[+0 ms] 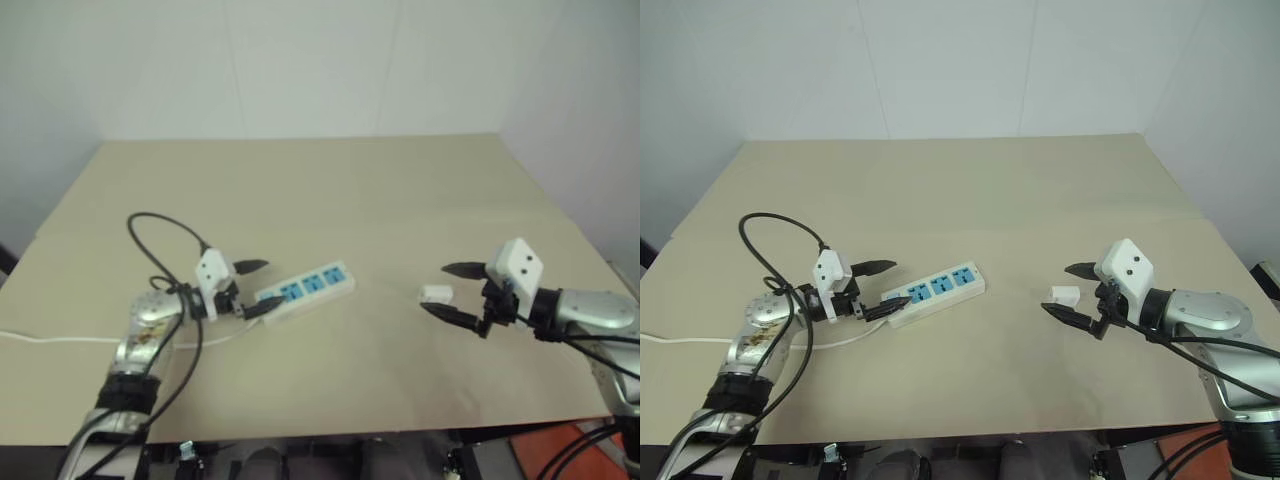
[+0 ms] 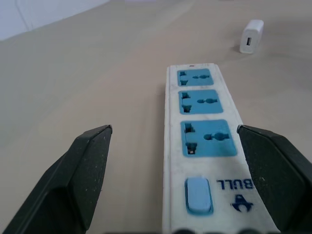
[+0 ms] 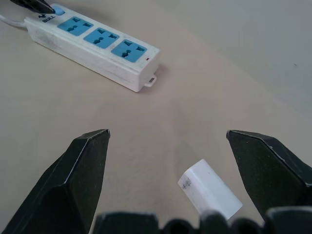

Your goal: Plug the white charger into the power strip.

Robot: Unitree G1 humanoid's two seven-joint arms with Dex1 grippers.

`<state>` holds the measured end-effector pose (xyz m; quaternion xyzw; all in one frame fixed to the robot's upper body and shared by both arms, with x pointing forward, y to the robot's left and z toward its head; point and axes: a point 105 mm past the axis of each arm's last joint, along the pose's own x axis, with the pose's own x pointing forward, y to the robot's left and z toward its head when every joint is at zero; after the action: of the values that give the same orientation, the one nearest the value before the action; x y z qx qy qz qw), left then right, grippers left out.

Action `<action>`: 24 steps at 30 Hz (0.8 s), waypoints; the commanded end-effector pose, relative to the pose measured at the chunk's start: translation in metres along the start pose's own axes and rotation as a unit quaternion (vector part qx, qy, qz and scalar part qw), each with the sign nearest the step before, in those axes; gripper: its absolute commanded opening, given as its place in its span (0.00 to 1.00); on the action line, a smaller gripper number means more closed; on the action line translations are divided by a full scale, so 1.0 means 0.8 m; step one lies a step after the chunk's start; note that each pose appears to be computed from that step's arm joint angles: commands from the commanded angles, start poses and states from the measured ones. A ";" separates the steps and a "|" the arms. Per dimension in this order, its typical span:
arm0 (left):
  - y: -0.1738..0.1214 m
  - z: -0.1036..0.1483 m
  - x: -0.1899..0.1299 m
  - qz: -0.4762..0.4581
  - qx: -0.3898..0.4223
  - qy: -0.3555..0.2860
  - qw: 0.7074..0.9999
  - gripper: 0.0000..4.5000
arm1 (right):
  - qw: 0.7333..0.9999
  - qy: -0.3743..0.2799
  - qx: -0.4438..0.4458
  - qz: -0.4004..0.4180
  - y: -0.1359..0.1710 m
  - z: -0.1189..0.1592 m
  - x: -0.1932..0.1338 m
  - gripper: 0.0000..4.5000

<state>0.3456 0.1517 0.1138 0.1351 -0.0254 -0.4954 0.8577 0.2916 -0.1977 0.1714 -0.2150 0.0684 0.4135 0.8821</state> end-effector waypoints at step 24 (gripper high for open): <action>-0.024 -0.039 -0.001 -0.038 -0.027 0.026 0.999 1.00 | 1.000 -0.023 -0.002 -0.016 0.006 0.018 -0.003 1.00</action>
<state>0.3351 0.1510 0.0805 0.1163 0.0143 -0.5244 0.8434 0.2860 -0.1936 0.1704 -0.2013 0.0678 0.4038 0.8898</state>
